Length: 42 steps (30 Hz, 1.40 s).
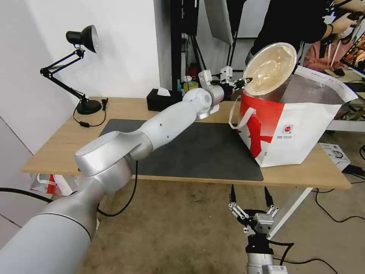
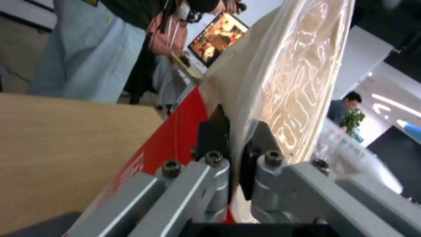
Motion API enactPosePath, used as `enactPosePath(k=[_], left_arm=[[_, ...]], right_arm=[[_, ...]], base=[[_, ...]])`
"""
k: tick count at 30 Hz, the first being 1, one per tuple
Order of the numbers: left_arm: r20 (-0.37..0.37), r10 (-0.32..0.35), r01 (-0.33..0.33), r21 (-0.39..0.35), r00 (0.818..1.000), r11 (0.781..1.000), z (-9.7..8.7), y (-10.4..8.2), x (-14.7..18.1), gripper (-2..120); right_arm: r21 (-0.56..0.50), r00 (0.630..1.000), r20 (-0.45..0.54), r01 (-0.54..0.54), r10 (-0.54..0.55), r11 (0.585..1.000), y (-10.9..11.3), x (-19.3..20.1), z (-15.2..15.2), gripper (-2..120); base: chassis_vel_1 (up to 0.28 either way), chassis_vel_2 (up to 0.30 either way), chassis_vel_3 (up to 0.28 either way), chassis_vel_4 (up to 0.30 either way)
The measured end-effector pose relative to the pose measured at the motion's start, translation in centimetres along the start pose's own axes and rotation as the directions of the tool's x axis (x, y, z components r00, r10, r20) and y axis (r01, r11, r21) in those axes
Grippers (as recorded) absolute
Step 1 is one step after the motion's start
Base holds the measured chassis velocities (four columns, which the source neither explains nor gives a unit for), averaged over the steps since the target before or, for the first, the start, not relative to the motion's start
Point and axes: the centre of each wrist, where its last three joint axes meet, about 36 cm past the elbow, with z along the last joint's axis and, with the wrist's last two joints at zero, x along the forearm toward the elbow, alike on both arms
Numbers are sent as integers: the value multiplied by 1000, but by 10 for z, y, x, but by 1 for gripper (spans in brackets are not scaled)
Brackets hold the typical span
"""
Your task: Pick up the trash from the table and place it into the takeout bag.
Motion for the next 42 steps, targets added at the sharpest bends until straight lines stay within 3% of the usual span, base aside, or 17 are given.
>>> enactPosePath(k=[13, 18, 26, 42], left_arm=[[-66, 4, -8, -68, 998, 998, 20, 15, 2, 1], [-101, 34, -45, -102, 994, 994, 28, 18, 2, 1], [-126, 67, -87, -165, 990, 982, 25, 26, 4, 1], [-72, 64, -76, -175, 995, 982, -2, 19, 3, 55]], right_arm=[[0, 1000, 0, 0, 0, 1000, 0, 0, 0, 100], [0, 1000, 0, 0, 0, 1000, 0, 0, 0, 100], [0, 1000, 0, 0, 0, 1000, 0, 0, 0, 100], [0, 1000, 0, 0, 0, 1000, 0, 0, 0, 100]], base=[[0, 0, 0, 0], [0, 0, 0, 0], [0, 0, 0, 0], [0, 0, 0, 0]])
